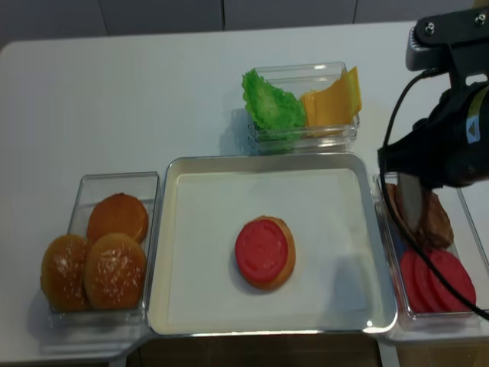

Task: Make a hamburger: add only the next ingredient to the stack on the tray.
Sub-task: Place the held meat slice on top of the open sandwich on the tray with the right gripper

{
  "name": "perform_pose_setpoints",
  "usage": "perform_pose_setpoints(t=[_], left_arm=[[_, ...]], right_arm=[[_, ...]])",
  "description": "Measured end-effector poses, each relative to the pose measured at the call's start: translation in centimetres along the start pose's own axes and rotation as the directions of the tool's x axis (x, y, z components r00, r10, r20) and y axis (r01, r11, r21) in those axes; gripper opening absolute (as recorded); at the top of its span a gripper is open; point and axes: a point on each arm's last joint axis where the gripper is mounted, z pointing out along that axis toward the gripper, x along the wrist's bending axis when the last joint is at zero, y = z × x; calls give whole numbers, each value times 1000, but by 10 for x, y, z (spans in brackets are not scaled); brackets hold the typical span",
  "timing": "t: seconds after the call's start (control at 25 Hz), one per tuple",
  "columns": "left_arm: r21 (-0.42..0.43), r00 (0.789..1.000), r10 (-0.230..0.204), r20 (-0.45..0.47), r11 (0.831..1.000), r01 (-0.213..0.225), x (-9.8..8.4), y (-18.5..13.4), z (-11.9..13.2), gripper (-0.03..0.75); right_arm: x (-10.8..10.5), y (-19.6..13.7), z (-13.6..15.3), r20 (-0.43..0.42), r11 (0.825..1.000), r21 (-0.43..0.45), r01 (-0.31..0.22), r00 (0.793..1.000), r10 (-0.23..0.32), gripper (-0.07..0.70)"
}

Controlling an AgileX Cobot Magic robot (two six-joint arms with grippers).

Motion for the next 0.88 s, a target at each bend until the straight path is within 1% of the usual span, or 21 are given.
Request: perform_pose_setpoints(t=[0.16,0.28,0.48,0.64,0.8,0.88], left_arm=[[0,1000,0,0,1000,0,0,0,0,293],[0,1000,0,0,1000,0,0,0,0,293],[0,1000,0,0,1000,0,0,0,0,293],[0,1000,0,0,1000,0,0,0,0,293],[0,1000,0,0,1000,0,0,0,0,293],[0,1000,0,0,1000,0,0,0,0,293]], right_arm=[[6,10,-15,-76,999,-33,-15,997,12,129],[7,13,-20,-97,999,-43,-13,995,9,129],[11,12,-21,-140,1000,-25,3,990,-6,129],[13,12,-21,-163,1000,-24,4,987,-8,129],[17,11,-22,-189,999,-26,23,982,-27,129],[24,10,-20,-199,998,-20,54,978,-57,129]])
